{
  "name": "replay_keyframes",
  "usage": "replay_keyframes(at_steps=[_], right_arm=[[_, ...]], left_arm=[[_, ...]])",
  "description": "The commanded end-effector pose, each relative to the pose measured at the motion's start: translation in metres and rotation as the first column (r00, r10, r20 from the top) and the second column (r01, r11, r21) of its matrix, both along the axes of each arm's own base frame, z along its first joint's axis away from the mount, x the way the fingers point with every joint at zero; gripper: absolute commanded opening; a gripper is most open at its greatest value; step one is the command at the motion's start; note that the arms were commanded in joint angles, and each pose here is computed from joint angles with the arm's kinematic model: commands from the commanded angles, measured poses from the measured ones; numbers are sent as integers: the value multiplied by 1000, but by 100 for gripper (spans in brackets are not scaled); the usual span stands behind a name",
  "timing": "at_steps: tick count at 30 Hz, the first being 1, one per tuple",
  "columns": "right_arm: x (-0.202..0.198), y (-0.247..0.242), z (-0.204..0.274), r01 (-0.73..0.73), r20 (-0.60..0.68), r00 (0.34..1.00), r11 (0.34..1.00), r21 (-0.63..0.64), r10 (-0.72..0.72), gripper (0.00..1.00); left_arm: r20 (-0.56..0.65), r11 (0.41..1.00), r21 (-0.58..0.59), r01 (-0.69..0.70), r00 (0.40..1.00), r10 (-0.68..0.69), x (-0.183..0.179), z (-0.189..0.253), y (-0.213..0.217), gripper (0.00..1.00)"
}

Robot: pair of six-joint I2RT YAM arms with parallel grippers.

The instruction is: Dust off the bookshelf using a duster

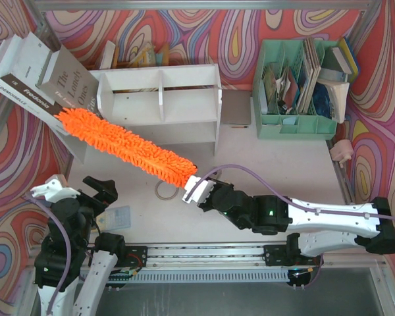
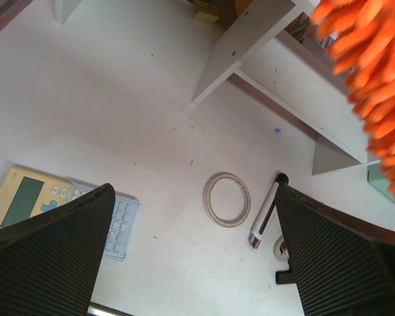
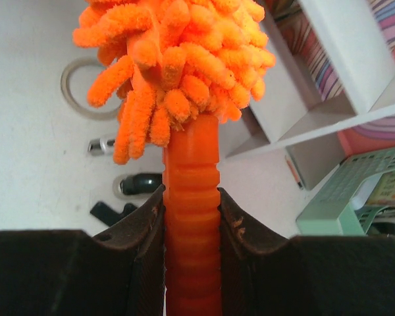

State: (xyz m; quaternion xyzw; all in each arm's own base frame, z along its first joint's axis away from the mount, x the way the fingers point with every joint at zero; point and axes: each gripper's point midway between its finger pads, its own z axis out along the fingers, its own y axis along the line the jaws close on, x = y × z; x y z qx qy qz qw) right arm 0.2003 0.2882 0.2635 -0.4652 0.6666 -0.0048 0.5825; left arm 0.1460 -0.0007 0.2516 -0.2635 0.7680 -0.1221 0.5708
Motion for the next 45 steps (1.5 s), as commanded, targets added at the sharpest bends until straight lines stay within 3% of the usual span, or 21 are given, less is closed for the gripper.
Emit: replay_keyframes(at_steps=[1, 5, 19, 36, 45], right_arm=[[-2, -21, 0, 85, -33, 996, 992, 91, -83, 0], [-2, -24, 0, 94, -29, 995, 990, 107, -91, 0], [9, 11, 67, 11, 99, 995, 983, 181, -30, 0], [-5, -27, -46, 144, -109, 985, 988, 62, -137, 0], [2, -23, -24, 137, -63, 989, 985, 104, -131, 0]], left_arm=[[-8, 1000, 14, -18, 1000, 18, 2, -1, 3, 98], [-16, 1000, 15, -20, 1000, 20, 3, -2, 4, 98], [-23, 999, 13, -33, 999, 33, 1, -3, 6, 98], [-31, 1000, 13, -28, 999, 29, 3, -4, 4, 98], [-37, 1000, 15, -24, 999, 25, 4, -4, 4, 98]])
